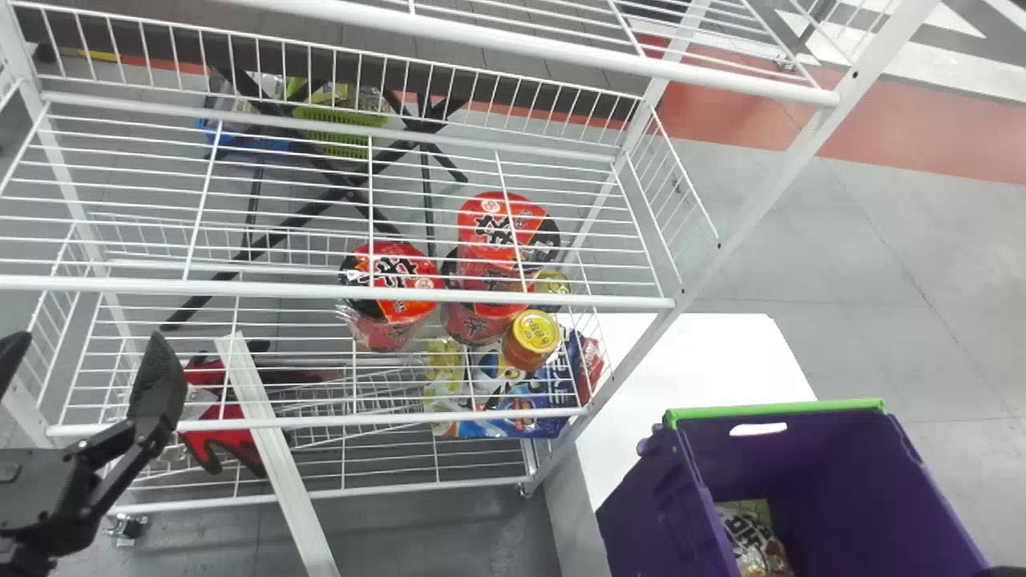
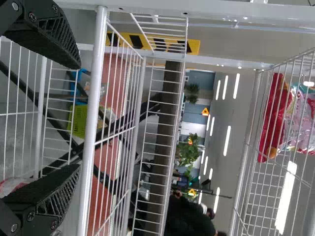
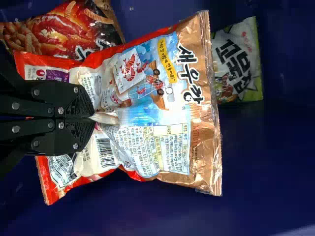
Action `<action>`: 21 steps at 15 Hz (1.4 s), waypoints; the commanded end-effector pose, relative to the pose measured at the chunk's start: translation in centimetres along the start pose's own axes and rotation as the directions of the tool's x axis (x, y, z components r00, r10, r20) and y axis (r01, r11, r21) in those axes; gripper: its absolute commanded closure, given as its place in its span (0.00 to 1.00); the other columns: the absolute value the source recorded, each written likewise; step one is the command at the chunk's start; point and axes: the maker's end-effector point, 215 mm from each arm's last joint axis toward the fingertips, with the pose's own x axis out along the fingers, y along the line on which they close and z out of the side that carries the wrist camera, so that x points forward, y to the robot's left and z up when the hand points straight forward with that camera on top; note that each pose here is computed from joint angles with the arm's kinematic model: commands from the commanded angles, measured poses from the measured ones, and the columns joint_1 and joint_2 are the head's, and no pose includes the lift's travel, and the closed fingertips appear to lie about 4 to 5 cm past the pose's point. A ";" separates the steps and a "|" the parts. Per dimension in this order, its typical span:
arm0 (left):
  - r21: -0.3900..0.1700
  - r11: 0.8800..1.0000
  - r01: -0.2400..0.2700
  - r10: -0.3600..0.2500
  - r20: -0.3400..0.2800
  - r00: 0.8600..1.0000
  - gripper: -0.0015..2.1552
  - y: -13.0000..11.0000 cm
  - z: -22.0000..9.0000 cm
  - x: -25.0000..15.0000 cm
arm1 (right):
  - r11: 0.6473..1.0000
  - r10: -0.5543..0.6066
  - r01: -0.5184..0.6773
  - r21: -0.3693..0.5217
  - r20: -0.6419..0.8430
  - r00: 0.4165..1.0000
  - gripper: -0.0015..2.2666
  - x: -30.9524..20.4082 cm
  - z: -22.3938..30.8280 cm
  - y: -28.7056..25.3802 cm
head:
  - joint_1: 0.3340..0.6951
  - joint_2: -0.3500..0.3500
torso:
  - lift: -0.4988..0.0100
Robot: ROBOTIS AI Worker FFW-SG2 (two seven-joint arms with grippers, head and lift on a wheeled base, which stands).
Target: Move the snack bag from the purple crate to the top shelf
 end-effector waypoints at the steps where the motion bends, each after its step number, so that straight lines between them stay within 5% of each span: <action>1: 0.001 1.000 0.000 0.000 -0.003 1.000 0.05 0.0 -0.1 0.0 | 1.000 0.002 -0.002 0.011 0.006 1.000 0.91 -0.5 0.3 0.1 | 1.00 0.00 | 0.26; 21: 0.002 1.000 0.000 0.000 0.007 1.000 0.05 0.0 0.7 -0.6 | 0.999 0.005 -0.006 0.036 0.021 1.000 0.91 -1.8 0.9 0.2 | 1.00 0.00 | 0.42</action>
